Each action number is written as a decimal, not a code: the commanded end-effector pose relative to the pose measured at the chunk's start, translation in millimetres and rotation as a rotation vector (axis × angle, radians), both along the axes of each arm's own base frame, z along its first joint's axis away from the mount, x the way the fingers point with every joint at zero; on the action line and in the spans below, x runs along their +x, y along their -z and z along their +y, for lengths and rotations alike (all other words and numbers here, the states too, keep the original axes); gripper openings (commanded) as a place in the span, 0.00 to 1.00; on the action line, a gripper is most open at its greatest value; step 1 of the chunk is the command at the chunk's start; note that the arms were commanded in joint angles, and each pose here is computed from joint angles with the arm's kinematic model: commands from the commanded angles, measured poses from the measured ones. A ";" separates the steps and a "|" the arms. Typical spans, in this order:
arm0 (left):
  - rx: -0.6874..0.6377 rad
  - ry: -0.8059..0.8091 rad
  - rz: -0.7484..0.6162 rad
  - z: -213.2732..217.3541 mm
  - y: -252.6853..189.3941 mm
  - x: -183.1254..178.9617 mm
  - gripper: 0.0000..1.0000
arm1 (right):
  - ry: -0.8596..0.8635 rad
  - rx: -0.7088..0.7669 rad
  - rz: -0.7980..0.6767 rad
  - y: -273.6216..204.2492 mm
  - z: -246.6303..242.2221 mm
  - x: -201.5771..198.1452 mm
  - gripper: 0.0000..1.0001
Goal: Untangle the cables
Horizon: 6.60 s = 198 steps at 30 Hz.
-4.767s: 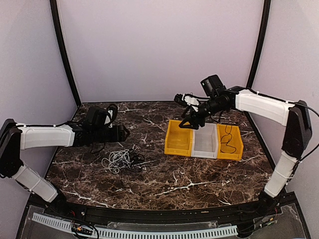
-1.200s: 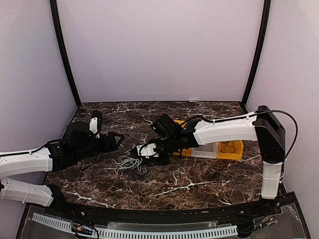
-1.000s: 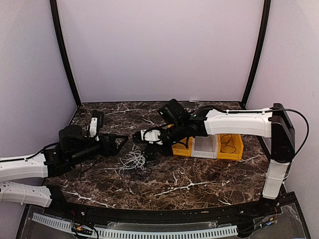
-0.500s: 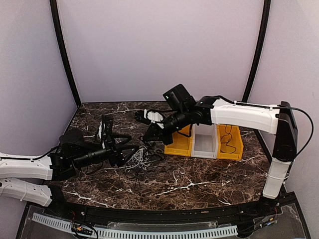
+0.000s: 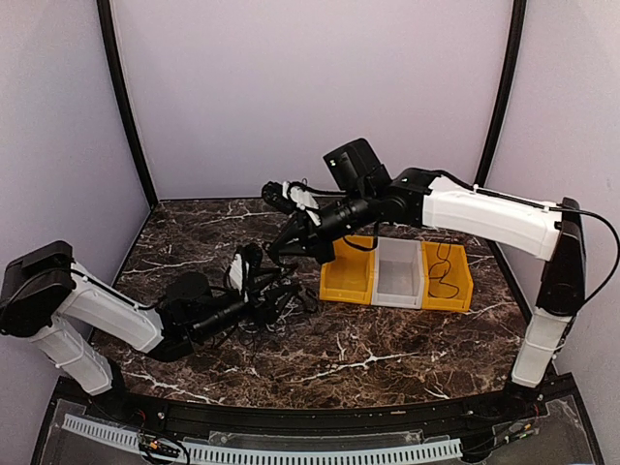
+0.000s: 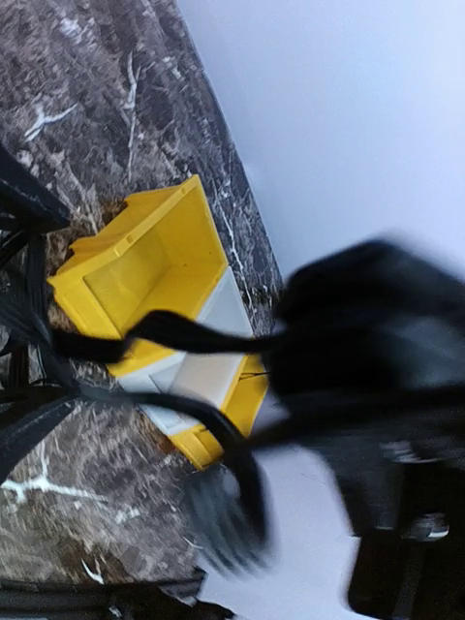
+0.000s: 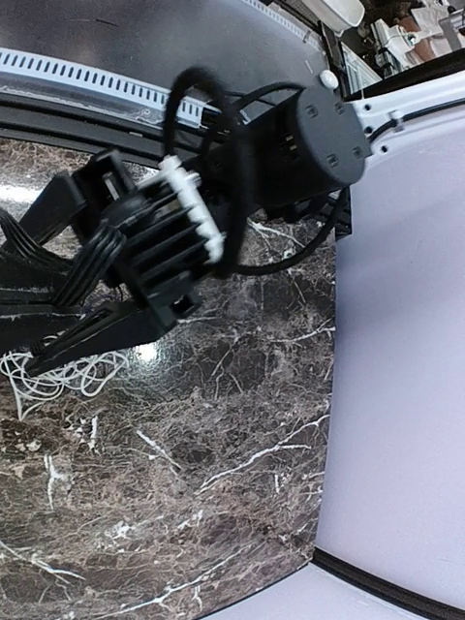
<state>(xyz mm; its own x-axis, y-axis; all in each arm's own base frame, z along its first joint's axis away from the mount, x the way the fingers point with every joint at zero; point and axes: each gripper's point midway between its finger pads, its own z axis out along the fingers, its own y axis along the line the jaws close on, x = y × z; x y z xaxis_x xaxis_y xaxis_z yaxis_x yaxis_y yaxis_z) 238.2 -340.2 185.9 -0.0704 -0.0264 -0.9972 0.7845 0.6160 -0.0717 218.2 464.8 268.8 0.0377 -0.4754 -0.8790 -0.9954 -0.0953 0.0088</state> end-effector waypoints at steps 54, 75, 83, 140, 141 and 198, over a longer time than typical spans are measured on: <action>0.139 -0.356 0.284 59.1 68.5 18.3 0.63 | 0.316 0.251 -0.220 -182.0 -154.0 79.9 0.00; 0.086 -0.442 0.313 92.4 20.1 11.4 0.77 | 0.666 0.128 -0.256 -131.6 -277.1 122.9 0.00; 0.071 -0.478 0.327 99.9 22.3 12.4 0.76 | 0.812 0.059 -0.246 -110.1 -326.0 125.3 0.00; 0.106 -0.413 0.365 77.2 45.9 13.2 0.76 | 0.935 -0.613 0.161 215.4 -380.6 152.7 0.00; 0.108 -0.412 0.366 76.7 46.7 13.3 0.76 | 0.936 -0.615 0.164 215.4 -380.8 152.4 0.00; 0.015 -0.677 0.603 167.3 60.6 -3.0 0.82 | -0.012 -0.288 0.181 116.1 17.4 15.0 0.45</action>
